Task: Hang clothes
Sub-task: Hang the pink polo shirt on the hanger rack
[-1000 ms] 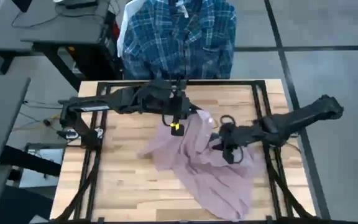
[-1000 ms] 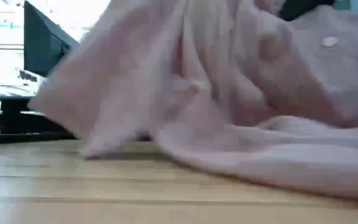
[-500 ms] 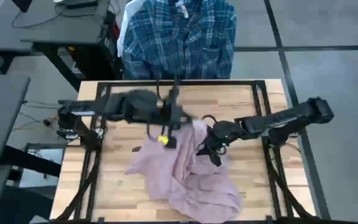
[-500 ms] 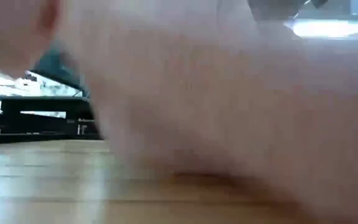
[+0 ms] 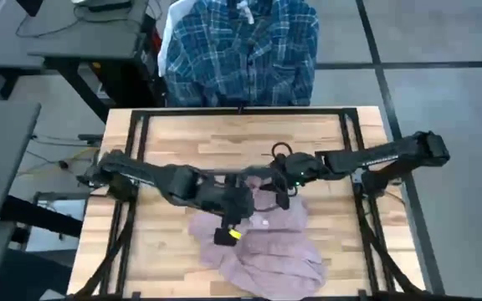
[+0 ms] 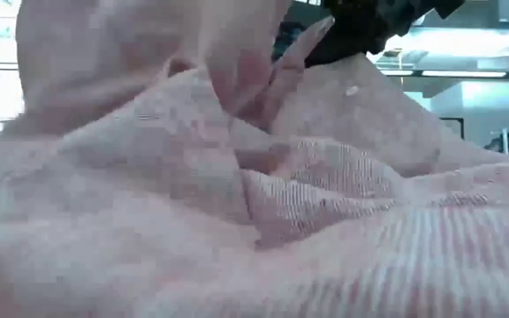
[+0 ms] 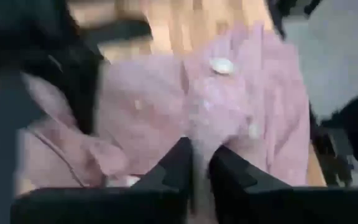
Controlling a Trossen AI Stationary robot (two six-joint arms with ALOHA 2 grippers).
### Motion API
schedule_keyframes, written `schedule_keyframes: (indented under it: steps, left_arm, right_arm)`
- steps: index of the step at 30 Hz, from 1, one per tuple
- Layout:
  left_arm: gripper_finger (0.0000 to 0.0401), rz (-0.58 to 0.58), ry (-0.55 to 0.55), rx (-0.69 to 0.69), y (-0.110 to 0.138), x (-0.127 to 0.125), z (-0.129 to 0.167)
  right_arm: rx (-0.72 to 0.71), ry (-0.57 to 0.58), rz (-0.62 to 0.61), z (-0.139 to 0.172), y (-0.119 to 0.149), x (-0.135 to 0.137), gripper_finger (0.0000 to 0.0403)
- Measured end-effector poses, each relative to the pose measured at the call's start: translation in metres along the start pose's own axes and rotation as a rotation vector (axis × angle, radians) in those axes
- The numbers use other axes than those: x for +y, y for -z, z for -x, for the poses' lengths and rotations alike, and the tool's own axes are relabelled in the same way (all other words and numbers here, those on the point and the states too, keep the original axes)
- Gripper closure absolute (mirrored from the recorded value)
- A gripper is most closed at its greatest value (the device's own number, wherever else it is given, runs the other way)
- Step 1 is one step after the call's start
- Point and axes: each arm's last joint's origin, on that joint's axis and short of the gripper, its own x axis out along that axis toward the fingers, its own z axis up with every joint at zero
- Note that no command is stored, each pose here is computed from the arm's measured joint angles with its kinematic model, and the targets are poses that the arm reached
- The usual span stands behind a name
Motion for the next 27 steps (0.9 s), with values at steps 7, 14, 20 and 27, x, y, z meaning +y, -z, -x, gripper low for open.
schedule_keyframes:
  steps: [7, 14, 20, 27]
  left_arm:
    - [0.0366, 0.033, -0.025, 0.197, 0.021, 0.002, 0.011]
    - [0.0399, 0.057, -0.117, 0.375, 0.04, 0.0, 0.019]
    - [0.04, 0.163, -0.178, 0.288, 0.048, -0.005, 0.048]
    - [0.0401, 0.287, -0.268, 0.303, 0.074, 0.005, 0.04]
  right_arm:
    - [0.057, 0.003, -0.012, 0.008, 0.006, 0.004, 0.0382]
    - [0.063, -0.021, -0.012, 0.058, 0.007, 0.014, 0.0382]
    - [0.143, 0.053, 0.028, 0.099, 0.024, 0.019, 0.0382]
    - [0.183, 0.002, 0.072, 0.113, 0.033, 0.027, 0.0382]
